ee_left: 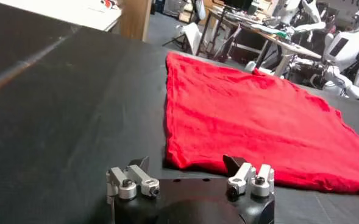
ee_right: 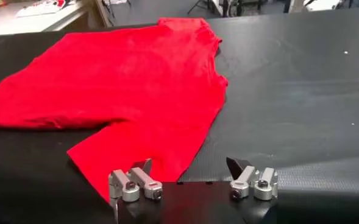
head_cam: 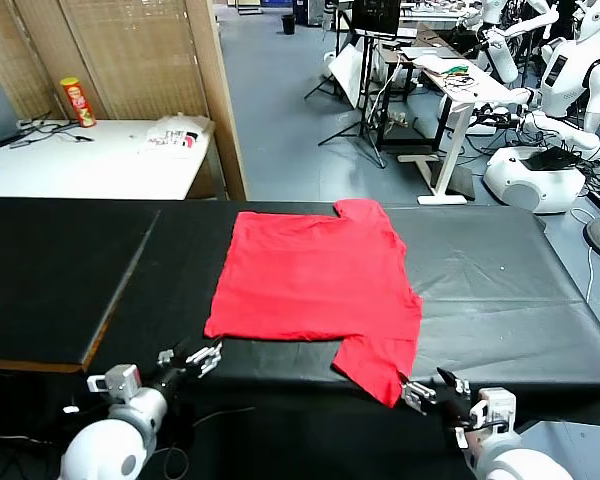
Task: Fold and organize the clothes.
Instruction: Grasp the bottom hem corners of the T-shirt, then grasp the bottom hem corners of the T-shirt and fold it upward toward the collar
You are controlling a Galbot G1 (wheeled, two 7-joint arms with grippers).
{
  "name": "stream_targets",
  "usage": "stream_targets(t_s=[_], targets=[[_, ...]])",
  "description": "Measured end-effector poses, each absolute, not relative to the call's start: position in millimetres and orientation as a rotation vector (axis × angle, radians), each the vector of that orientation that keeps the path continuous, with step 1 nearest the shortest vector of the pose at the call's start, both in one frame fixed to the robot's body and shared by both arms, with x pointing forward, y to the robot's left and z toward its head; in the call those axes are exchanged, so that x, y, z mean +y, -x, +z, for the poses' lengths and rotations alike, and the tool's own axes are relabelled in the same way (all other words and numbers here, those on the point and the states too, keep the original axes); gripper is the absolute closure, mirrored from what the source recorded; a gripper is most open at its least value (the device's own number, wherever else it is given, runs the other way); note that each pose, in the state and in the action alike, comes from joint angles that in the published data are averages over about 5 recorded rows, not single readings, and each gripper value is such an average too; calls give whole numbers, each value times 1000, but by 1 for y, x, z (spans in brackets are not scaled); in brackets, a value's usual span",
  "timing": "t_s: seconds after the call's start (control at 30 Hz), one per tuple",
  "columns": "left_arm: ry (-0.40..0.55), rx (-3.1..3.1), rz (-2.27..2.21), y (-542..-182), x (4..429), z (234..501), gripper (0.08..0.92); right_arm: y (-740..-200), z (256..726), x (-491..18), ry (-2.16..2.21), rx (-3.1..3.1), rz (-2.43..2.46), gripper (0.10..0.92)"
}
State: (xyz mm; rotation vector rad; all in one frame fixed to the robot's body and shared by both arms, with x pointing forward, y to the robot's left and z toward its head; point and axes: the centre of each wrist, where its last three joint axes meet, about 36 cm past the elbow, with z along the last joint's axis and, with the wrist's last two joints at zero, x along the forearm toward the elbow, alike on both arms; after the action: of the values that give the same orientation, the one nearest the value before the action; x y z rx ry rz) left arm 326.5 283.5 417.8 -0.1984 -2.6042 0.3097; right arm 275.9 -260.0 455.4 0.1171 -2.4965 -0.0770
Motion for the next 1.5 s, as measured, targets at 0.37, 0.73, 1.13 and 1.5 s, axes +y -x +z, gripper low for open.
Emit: stream_targets(t_s=[0.37,0.73,1.13,1.5], targets=[[155,-2610,320,-343,282,408,240,-281,442,-257,-90,-2486,-82,375],[152,-2600,325,-347,277,394,778,-279,434,-249,-87,-2480,-98,887],[209,-2612,356,-330,264,403,874,-264,462,-258,-70,-2540,-55,899],[236,-2672,400,-307,250,428,874,-294,460,-277,-125,-2758,-115,899]])
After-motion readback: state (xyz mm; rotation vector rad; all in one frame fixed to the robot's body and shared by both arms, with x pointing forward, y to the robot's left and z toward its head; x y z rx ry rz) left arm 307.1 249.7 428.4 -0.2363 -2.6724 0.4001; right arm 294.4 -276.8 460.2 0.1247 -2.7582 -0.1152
